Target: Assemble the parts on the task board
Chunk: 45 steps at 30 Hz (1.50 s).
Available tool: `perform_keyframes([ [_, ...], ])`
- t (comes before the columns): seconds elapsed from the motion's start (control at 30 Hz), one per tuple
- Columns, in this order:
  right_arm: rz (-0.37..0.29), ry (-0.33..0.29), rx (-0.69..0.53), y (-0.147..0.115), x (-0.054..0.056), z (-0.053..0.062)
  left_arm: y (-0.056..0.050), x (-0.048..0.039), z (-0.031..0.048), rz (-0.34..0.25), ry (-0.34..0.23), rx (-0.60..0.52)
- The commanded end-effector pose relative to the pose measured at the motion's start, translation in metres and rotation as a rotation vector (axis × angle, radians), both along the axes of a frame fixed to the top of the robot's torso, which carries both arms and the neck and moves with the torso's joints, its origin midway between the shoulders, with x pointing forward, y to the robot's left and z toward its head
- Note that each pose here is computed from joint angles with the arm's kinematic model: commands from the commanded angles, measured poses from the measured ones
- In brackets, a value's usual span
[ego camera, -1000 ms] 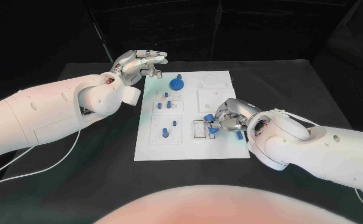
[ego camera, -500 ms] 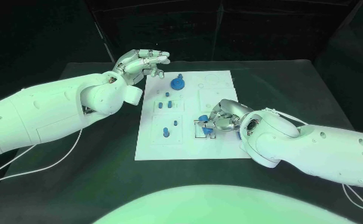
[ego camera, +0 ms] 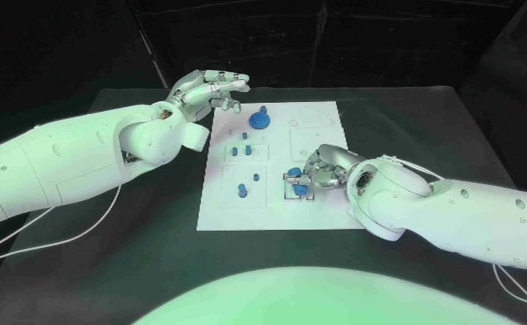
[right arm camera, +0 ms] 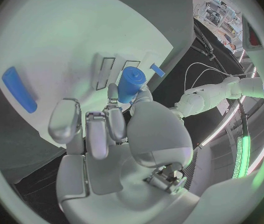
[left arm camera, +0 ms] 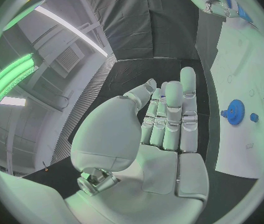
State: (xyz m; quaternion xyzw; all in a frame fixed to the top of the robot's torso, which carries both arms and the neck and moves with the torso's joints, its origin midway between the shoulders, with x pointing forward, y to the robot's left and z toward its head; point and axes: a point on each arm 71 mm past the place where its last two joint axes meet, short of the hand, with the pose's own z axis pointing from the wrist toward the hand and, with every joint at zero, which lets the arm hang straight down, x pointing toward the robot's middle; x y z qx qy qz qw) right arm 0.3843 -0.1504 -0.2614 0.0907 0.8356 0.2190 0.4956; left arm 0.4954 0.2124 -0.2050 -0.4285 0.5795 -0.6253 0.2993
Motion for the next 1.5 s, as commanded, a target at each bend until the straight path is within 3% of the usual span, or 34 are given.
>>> perform_keyframes([
  [0.03,0.007,-0.002,-0.010,0.000,0.001,0.000,-0.001,-0.0004,0.0019,-0.015,-0.010,-0.002],
  [0.77,0.032,0.010,-0.028,0.004,0.002,-0.002,-0.002,-0.0001,0.0018,-0.021,-0.008,-0.004],
  [1.5,0.064,-0.059,0.036,0.001,-0.008,0.010,-0.002,0.0009,0.0009,-0.021,-0.003,-0.001],
])
